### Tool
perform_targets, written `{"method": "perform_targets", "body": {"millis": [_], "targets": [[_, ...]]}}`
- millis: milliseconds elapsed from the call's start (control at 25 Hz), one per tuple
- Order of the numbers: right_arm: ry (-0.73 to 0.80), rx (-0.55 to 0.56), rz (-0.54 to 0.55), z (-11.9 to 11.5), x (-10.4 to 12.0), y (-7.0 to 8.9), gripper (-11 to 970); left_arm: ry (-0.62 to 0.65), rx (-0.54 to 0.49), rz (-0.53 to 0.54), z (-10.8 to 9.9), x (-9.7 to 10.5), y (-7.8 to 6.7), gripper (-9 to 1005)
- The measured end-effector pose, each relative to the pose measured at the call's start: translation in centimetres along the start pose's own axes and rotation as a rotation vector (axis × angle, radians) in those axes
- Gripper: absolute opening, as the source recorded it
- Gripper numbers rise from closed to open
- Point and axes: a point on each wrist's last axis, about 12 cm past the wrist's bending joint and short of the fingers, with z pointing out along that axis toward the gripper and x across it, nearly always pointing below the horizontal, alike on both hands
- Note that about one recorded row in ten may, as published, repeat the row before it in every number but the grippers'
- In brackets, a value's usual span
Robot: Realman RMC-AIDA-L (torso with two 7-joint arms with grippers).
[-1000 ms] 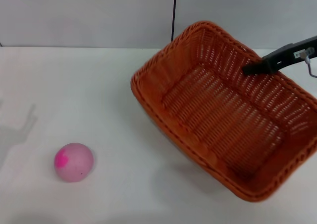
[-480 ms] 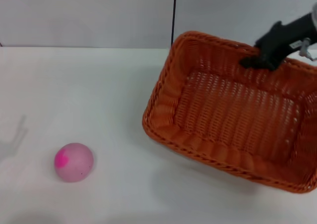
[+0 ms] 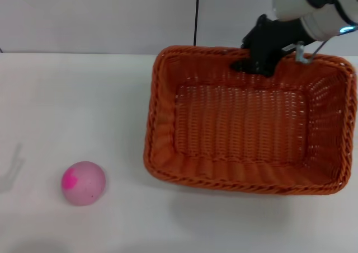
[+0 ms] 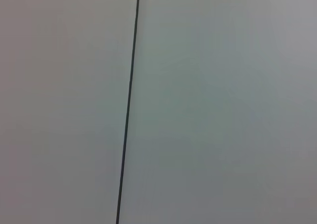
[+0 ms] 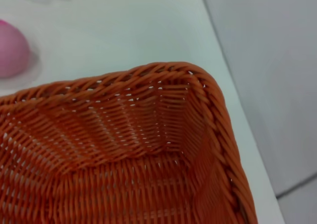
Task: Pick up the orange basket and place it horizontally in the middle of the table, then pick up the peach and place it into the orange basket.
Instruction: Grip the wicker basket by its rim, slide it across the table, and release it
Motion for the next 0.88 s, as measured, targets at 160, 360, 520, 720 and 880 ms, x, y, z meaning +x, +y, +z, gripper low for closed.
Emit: {"method": "perform_targets", "body": {"millis": [160,360,520,720,880], "targets": [[-0.022,-0.033,-0.038,1.0,-0.8,0.3,146,0.003,-0.002,-0.002,0.1,0.1,0.0,791],[-0.011,-0.055,-0.054,2.1,-1.0,0.7,146,0.007,0.000,-0.003,0.4,0.2,0.0,790],[-0.002,-0.056,-0.056,2.7,-0.9,0.9,147,0.012,0.001,-0.002,0.6,0.3,0.1,789],[0.003,-0.067,-0.056,2.8,-0.7,1.1,147,0.011,0.005,0.001,0.8,0.3,0.1,788],[0.015,-0.064,-0.080,3.1,-0.8,1.4,146,0.013,0.008,0.002,1.0,0.4,0.2,787]]}}
